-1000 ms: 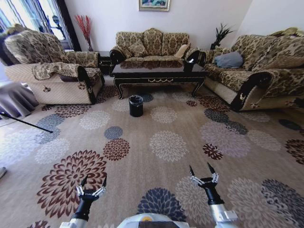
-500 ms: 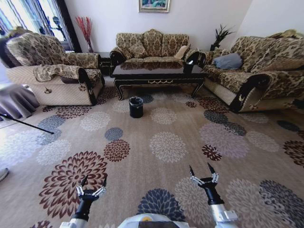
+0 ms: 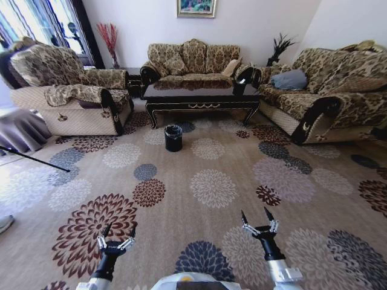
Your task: Move to the front of the table and pick up the trash from the floor, then place it into the trash bin.
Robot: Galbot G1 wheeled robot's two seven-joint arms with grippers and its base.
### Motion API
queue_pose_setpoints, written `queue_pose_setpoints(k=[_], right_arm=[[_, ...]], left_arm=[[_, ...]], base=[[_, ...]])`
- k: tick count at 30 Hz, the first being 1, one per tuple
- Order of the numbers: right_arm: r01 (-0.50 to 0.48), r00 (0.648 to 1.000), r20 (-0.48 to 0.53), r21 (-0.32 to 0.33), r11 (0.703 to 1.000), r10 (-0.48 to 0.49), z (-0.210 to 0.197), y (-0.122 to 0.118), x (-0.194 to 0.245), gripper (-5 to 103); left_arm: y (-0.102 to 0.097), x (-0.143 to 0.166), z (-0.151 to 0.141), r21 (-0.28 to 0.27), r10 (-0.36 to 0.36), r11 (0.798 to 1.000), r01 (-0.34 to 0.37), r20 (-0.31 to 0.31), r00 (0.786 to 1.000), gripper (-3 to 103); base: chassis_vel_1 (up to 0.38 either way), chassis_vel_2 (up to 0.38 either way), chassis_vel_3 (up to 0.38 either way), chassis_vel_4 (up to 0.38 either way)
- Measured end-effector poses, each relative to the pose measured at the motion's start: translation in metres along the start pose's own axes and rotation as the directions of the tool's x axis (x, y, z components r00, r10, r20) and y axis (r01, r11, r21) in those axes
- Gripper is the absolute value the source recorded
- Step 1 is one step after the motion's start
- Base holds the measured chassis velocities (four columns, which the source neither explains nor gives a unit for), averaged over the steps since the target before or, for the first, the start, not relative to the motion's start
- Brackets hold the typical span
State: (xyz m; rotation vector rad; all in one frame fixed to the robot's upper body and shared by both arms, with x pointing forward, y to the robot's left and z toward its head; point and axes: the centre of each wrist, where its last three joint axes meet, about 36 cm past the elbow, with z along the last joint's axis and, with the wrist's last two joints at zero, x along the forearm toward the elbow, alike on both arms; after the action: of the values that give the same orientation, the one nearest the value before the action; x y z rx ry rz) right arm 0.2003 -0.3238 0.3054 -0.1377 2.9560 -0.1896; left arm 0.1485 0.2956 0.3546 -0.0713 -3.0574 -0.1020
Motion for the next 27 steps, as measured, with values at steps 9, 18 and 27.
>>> queue_pose_setpoints(k=[9, 18, 27], right_arm=[[0.0, 1.0, 0.0, 0.0, 1.0, 0.0, 0.0, 0.0, 0.0, 100], [0.0, 1.0, 0.0, 0.0, 1.0, 0.0, 0.0, 0.0, 0.0, 100], [0.0, 1.0, 0.0, 0.0, 1.0, 0.0, 0.0, 0.0, 0.0, 100]], left_arm=[[0.0, 0.0, 0.0, 0.0, 0.0, 1.0, 0.0, 0.0, 1.0, 100], [0.0, 0.0, 0.0, 0.0, 0.0, 1.0, 0.0, 0.0, 1.0, 100], [0.0, 0.0, 0.0, 0.0, 0.0, 1.0, 0.0, 0.0, 1.0, 100]], base=[[0.0, 0.0, 0.0, 0.0], [0.0, 0.0, 0.0, 0.0], [0.0, 0.0, 0.0, 0.0]])
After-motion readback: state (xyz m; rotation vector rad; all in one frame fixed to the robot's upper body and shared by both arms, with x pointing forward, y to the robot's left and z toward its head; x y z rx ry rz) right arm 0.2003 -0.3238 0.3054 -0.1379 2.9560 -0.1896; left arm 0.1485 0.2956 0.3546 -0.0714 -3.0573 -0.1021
